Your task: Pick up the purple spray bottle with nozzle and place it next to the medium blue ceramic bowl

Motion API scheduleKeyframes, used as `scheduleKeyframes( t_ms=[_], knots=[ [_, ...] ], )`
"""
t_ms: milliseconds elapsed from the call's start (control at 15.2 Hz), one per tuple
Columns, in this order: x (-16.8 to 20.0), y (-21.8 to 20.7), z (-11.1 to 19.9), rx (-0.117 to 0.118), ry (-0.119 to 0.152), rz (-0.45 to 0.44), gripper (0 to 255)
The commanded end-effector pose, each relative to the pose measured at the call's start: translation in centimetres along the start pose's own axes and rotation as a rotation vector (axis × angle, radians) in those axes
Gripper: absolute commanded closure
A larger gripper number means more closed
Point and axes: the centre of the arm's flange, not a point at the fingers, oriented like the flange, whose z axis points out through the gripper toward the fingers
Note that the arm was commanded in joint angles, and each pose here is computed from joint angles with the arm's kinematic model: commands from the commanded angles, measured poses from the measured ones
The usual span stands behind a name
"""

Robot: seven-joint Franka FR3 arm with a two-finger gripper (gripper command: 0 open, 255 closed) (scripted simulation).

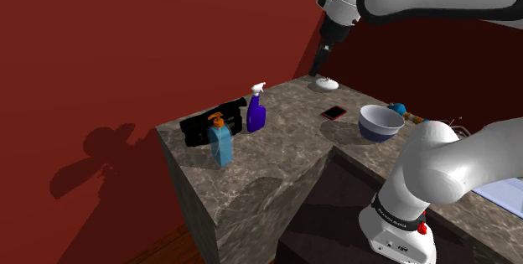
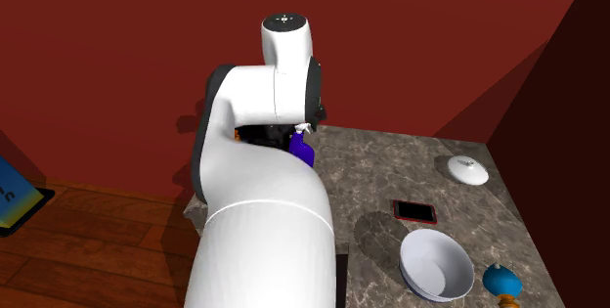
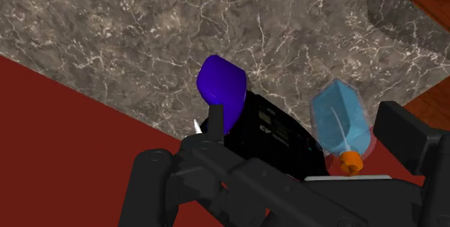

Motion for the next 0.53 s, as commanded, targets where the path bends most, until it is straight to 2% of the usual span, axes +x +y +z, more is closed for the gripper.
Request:
scheduleKeyframes(
  t_ms=[0,462],
  knots=[
    [-0.2,1.4,2.5,0.010,0.025,-0.070,0],
    [0.5,5.9,10.9,0.050,0.101,-0.300,0]
  ],
)
